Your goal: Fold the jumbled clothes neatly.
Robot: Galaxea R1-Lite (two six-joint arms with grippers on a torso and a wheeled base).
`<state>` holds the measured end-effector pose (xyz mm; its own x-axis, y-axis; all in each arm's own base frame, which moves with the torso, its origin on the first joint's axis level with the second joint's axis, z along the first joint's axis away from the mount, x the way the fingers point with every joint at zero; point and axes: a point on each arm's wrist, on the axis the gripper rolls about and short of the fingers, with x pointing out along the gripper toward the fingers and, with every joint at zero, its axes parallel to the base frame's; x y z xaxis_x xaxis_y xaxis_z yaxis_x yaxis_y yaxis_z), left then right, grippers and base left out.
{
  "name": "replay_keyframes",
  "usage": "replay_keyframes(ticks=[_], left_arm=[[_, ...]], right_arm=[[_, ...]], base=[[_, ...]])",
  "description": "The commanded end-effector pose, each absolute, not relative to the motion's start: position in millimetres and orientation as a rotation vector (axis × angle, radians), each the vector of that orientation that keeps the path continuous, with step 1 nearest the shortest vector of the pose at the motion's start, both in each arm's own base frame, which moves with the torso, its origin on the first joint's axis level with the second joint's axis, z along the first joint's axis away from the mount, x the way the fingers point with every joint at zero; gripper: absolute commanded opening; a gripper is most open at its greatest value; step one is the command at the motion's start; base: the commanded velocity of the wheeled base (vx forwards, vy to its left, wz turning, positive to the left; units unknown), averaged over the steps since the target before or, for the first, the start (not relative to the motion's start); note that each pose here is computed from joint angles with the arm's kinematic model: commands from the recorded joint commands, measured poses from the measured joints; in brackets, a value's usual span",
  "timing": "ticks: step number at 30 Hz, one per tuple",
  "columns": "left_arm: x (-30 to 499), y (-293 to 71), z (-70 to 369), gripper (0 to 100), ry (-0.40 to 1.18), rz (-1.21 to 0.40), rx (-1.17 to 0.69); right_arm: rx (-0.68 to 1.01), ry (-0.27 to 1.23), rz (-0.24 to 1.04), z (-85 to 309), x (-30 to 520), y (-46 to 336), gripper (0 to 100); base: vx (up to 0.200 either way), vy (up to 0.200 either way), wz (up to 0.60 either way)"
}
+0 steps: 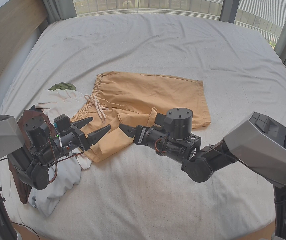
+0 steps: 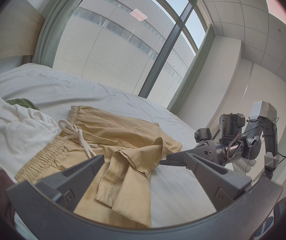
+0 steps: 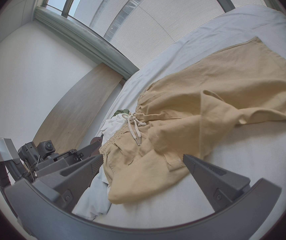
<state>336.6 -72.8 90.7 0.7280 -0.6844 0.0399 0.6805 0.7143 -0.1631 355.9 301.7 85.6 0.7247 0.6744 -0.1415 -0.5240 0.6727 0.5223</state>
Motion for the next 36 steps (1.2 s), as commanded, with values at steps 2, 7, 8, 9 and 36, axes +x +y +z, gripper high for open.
replay_keyframes(ticks=[2, 7, 8, 9, 36], left_arm=[[336.9, -72.5, 90.0, 100, 0.026, -0.755, -0.173], [337.1, -72.0, 90.8, 100, 0.023, -0.754, -0.173], [337.0, -72.0, 91.4, 100, 0.021, -0.754, -0.172], [337.0, -72.0, 91.4, 100, 0.021, -0.754, -0.172], [338.1, -69.0, 93.3, 100, 0.013, -0.745, -0.171]], right_arm=[[0.493, 0.348, 0.685, 90.6, 350.3, 298.8, 100], [0.497, 0.387, 0.668, 69.7, 355.6, 302.4, 100], [0.497, 0.387, 0.66, 67.8, 358.3, 300.8, 100], [0.496, 0.389, 0.656, 65.4, 360.1, 300.5, 100], [0.5, 0.344, 0.639, 59.0, 382.9, 303.6, 100]], base=[[0.0, 0.0, 0.0], [0.0, 0.0, 0.0], [0.0, 0.0, 0.0], [0.0, 0.0, 0.0], [0.0, 0.0, 0.0]])
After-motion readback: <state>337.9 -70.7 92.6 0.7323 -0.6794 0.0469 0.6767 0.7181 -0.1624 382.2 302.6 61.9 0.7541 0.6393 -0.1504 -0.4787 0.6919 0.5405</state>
